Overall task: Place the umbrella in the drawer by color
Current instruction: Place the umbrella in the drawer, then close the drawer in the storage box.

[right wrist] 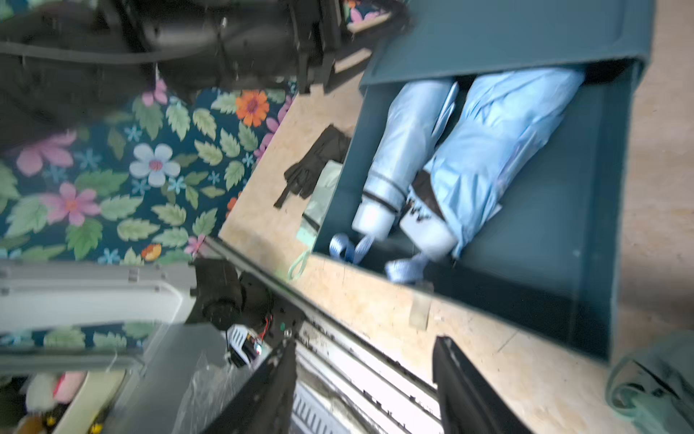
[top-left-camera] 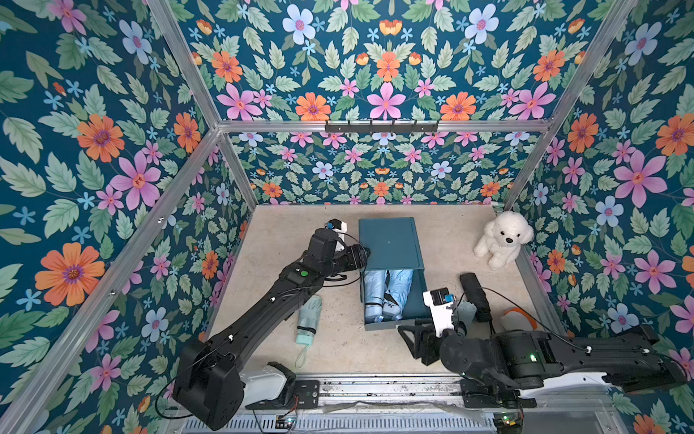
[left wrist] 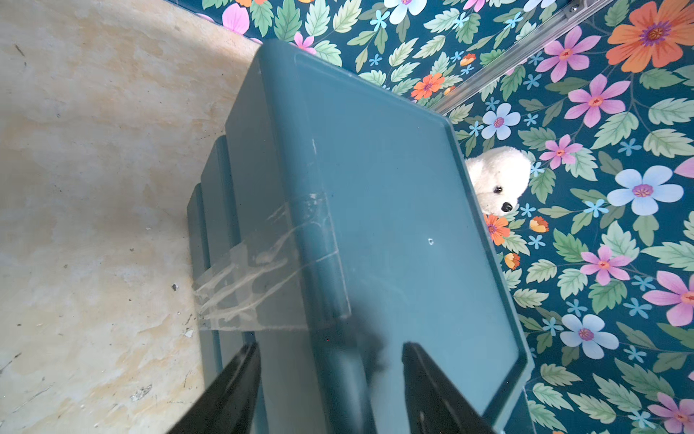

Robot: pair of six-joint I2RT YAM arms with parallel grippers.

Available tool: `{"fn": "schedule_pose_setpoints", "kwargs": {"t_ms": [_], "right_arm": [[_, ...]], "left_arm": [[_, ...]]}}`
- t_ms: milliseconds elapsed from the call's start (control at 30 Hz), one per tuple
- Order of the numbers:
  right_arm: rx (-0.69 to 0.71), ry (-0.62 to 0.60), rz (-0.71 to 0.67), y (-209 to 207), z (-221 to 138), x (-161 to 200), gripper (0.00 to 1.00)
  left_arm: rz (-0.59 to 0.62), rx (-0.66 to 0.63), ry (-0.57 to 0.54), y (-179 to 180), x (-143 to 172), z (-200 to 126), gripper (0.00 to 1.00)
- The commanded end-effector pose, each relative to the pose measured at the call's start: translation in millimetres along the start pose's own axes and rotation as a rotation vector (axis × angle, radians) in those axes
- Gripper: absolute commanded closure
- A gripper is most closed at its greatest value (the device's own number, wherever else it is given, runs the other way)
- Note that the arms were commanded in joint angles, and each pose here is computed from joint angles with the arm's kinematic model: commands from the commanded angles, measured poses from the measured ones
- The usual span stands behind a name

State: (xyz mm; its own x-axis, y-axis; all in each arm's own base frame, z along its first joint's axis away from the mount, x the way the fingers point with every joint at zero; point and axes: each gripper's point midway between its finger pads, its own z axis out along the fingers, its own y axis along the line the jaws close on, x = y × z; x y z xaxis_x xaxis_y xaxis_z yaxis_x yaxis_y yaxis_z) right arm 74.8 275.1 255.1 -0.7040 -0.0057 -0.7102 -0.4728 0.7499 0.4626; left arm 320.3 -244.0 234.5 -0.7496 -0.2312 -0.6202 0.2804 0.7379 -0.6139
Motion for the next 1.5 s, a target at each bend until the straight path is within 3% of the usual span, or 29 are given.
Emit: {"fn": "schedule_pose_setpoints", "kwargs": {"t_ms": [0,167,333,767,1033,1167,1467], "right_arm": [[0.028,-0.008,0.024,-6.6,7.5,16.9,0.34],[0.014,-0.019,0.043,-3.0,28.6,32.9,0.31],[-0.014,-0.068,0.1,-0.1,35.8,22.3,0.42],[0.069,-0.077,0.112,-25.3,63.6,20.8,0.45],[0.105,-0.079,0.11,-33.2,70.1,16.9,0.69],[0.11,-0.093,0.131,-36.2,72.5,12.1,0.99],[0.109,-0.139,0.163,-43.6,84.3,-8.5,1.0]], "left_arm": [[-0.004,0.034,-0.01,-5.9,-3.7,3.0,0.34],[0.0,0.03,-0.002,-3.6,-1.8,7.7,0.34],[0.013,0.008,0.012,1.6,2.0,8.3,0.34],[0.038,-0.033,0.044,11.7,10.2,12.1,0.35],[0.052,-0.061,0.054,18.0,13.5,11.5,0.36],[0.054,-0.064,0.059,19.3,15.3,11.8,0.37],[0.06,-0.057,0.076,20.3,20.7,12.3,0.39]]}}
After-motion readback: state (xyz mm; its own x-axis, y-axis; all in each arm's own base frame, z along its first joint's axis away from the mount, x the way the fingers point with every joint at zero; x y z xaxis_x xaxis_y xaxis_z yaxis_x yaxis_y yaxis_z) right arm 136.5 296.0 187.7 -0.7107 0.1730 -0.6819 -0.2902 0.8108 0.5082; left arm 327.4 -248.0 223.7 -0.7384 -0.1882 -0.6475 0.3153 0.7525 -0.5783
